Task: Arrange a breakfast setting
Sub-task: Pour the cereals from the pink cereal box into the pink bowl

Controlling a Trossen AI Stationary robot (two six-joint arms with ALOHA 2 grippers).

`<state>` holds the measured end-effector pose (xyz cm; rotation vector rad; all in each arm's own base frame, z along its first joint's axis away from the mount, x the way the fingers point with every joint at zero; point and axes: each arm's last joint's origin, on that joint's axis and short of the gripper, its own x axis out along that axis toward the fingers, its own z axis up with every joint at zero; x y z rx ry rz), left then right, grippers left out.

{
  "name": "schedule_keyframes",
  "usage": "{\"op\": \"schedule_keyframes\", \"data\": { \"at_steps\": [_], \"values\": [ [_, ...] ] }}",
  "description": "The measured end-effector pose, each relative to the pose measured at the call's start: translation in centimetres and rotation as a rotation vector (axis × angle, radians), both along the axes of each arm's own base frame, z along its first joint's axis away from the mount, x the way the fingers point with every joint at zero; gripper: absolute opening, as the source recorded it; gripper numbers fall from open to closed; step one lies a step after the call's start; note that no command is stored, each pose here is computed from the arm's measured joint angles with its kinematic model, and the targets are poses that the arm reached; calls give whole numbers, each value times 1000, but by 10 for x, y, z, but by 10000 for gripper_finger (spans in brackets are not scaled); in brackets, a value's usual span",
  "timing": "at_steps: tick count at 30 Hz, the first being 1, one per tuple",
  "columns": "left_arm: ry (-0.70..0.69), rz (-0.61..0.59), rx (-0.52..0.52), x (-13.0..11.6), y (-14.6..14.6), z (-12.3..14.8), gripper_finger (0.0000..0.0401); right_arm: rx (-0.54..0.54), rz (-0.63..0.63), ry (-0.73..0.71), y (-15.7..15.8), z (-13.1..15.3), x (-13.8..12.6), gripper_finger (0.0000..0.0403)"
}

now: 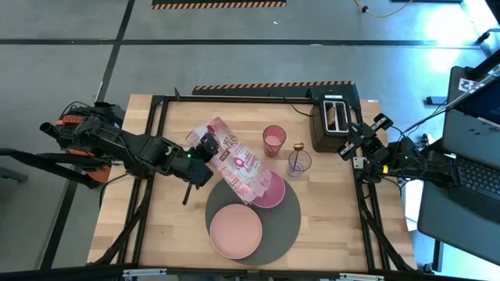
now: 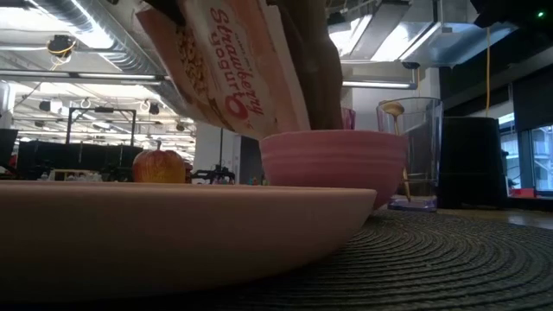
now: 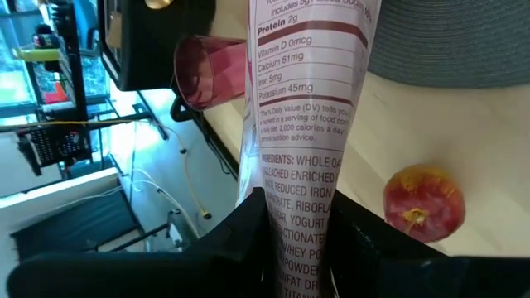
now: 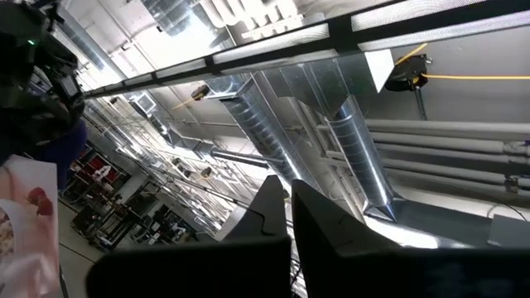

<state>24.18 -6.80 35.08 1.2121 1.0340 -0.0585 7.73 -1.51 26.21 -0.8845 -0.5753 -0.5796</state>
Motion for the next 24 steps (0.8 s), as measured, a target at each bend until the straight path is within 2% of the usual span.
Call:
{"op": "schedule_keyframes", "data": {
  "at_steps": [10,20,24],
  "values": [
    [-27,-68,73,0,-12,3,96,17,-19,2,-1,0,0,0],
    [-35,-54,108,-1,-12,3,96,16,-18,2,-1,0,0,0],
    [-16,-79,155,-1,-12,4,95,16,-19,2,-1,0,0,0]
  ]
}}
